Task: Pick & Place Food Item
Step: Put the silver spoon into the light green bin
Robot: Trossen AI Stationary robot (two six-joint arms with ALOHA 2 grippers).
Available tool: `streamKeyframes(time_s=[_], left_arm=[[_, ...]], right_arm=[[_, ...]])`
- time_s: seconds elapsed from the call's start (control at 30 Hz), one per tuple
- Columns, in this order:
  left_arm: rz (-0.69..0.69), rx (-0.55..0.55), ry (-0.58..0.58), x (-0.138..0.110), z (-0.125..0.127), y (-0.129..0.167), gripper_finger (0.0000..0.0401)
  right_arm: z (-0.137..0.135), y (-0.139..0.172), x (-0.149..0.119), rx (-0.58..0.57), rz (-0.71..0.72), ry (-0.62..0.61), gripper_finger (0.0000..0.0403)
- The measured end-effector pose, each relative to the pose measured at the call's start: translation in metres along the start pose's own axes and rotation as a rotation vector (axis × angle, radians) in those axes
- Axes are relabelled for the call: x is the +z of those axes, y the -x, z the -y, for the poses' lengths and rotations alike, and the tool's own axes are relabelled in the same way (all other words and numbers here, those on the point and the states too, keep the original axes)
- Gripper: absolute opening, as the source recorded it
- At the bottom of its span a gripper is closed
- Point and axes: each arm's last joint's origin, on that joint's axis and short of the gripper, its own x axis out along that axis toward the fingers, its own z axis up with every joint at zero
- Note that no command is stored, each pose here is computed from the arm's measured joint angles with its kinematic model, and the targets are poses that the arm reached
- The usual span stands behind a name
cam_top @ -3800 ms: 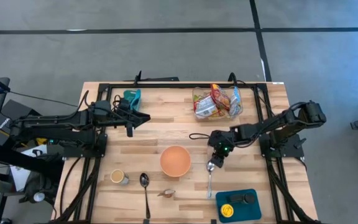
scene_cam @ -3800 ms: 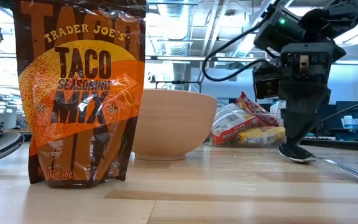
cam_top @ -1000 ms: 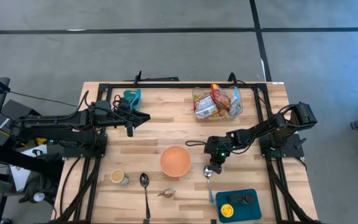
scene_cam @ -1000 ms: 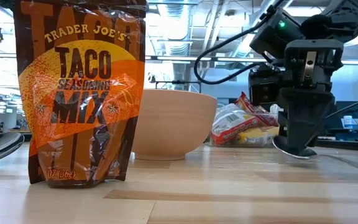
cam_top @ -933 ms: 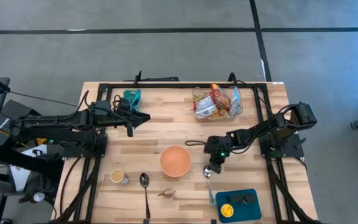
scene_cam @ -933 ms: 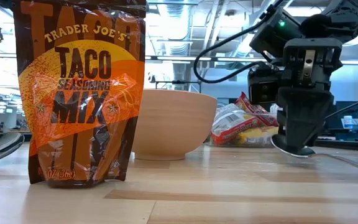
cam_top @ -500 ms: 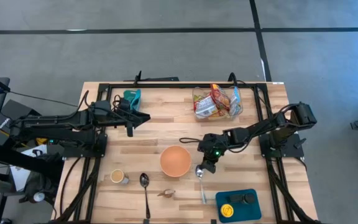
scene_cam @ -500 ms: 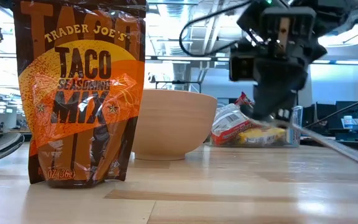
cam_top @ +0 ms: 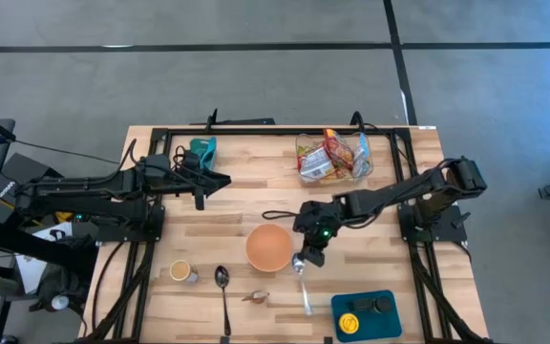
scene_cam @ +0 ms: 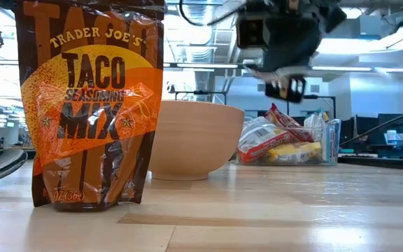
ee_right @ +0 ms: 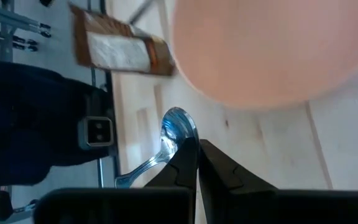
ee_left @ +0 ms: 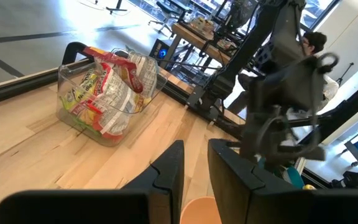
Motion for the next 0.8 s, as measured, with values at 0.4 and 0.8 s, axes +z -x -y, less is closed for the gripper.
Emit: streamKeyframes(time_s=[0.4,0.8], left_arm=[[0.0,0.0,-0.001,0.0,0.0,0.0,0.0066],[0.0,0.0,-0.028,0.0,0.0,0.0,0.0066]], right_arm=[[-0.042,0.032,0.042,0.007,0.125,0.088,0.0],[-0.041,0.063,0.078,-0.122,0.346,0.129,0.0]])
